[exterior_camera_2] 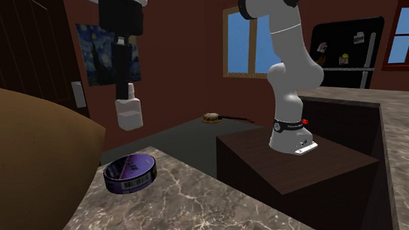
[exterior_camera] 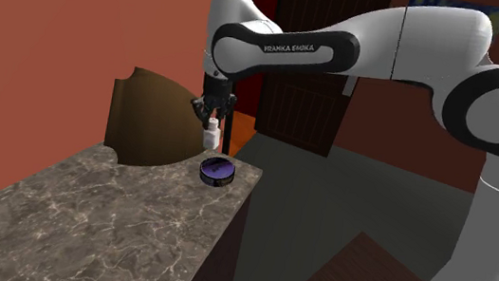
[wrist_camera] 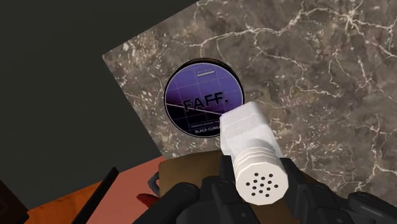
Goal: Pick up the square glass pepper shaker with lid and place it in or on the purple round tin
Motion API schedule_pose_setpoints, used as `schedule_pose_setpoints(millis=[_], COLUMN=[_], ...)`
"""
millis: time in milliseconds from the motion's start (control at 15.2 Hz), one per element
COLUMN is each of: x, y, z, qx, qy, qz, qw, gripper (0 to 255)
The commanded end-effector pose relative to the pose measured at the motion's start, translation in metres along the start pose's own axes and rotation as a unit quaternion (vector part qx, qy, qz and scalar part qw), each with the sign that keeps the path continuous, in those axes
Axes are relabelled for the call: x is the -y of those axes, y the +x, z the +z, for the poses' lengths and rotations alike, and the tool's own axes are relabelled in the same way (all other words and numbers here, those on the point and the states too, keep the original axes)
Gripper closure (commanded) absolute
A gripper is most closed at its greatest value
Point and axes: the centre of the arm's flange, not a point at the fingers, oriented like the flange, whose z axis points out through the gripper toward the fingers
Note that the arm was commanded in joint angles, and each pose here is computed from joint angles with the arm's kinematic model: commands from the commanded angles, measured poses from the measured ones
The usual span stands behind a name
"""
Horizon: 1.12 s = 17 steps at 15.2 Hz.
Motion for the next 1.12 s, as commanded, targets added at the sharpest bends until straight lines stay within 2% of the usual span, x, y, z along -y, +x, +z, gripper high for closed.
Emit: schedule_pose_setpoints(millis=[0, 66, 1056], x=[-0.026, -0.047, -0.046], y=[0.01, 0.019, 0.008], z=[-0.002, -0.004, 0.075], qx=[0.0, 0.0, 0.0], qy=[0.0, 0.0, 0.0], qz=[-0.001, -0.001, -0.001], qw=[1.0, 1.0, 1.0], gripper=[255, 255, 255])
